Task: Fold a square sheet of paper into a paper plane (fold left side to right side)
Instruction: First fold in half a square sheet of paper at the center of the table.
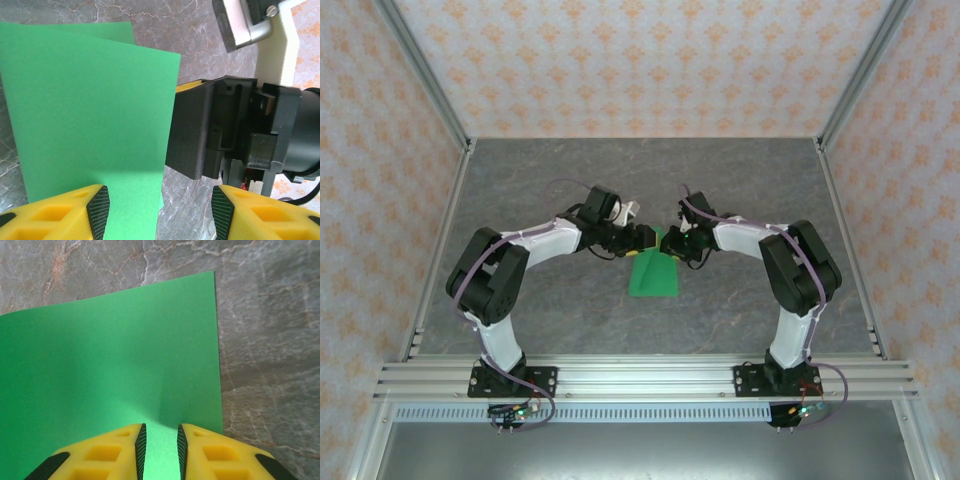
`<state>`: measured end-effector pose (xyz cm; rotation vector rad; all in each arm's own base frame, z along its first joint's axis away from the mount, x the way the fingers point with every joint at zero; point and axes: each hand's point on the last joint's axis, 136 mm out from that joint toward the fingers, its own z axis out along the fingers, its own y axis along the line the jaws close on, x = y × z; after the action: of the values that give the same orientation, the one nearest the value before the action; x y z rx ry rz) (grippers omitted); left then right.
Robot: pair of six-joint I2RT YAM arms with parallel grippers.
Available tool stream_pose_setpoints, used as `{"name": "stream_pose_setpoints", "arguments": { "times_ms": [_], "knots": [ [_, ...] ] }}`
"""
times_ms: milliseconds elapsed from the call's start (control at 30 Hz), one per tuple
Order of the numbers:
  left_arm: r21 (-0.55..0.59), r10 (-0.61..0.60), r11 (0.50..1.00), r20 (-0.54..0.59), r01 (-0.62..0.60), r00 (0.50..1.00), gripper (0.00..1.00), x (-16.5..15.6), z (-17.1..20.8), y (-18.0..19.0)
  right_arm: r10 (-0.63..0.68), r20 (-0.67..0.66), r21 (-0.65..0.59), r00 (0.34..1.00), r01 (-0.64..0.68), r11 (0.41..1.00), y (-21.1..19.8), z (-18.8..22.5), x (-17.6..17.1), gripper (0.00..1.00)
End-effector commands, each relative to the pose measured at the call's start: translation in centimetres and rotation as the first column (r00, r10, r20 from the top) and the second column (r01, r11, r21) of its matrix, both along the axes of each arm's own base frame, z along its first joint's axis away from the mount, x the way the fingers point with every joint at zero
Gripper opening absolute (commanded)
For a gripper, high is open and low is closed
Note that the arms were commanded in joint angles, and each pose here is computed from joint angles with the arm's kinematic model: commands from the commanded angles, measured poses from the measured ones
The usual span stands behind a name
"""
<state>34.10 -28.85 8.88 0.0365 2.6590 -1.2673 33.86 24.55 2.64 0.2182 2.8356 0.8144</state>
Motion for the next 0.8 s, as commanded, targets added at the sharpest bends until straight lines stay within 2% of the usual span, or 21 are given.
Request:
{"name": "stream_pose_setpoints", "arguments": {
  "times_ms": [0, 167, 367, 433, 567, 767],
  "knots": [
    [-0.039, -0.014, 0.999, 0.025, 0.015, 1.0, 0.6, 0.6, 1.3, -1.0, -0.002, 0.054, -0.031, 0.999, 0.004, 1.0, -0.4, 1.6, 0.8, 0.27],
    [-0.031, -0.012, 0.999, 0.017, 0.013, 1.0, 0.6, 0.5, 0.8, -1.0, 0.001, 0.051, -0.024, 0.999, 0.0, 1.0, -0.2, 1.7, 0.8, 0.28],
    [-0.025, -0.009, 1.0, 0.016, 0.009, 1.0, 0.6, 0.6, 0.7, -0.9, -0.039, 0.128, 0.015, 0.991, 0.037, 0.999, -1.1, 4.9, 1.5, 0.3],
    [-0.021, -0.008, 1.0, 0.015, 0.008, 1.0, 0.61, 0.6, 0.6, -0.9, -0.071, 0.157, 0.044, 0.985, 0.065, 0.997, -1.7, 6.2, 1.5, 0.34],
    [-0.016, -0.003, 1.0, 0.017, 0.003, 1.0, 0.6, 0.7, 0.6, -0.8, -0.137, 0.21, 0.15, 0.968, 0.107, 0.983, -2.3, 8.4, 1.2, 0.44],
    [-0.009, 0.002, 1.0, 0.019, -0.002, 1.0, 0.57, 0.7, 0.4, -0.7, -0.211, 0.187, 0.315, 0.959, 0.145, 0.938, -1.2, 8.8, 0.8, 0.45]
  ]
}}
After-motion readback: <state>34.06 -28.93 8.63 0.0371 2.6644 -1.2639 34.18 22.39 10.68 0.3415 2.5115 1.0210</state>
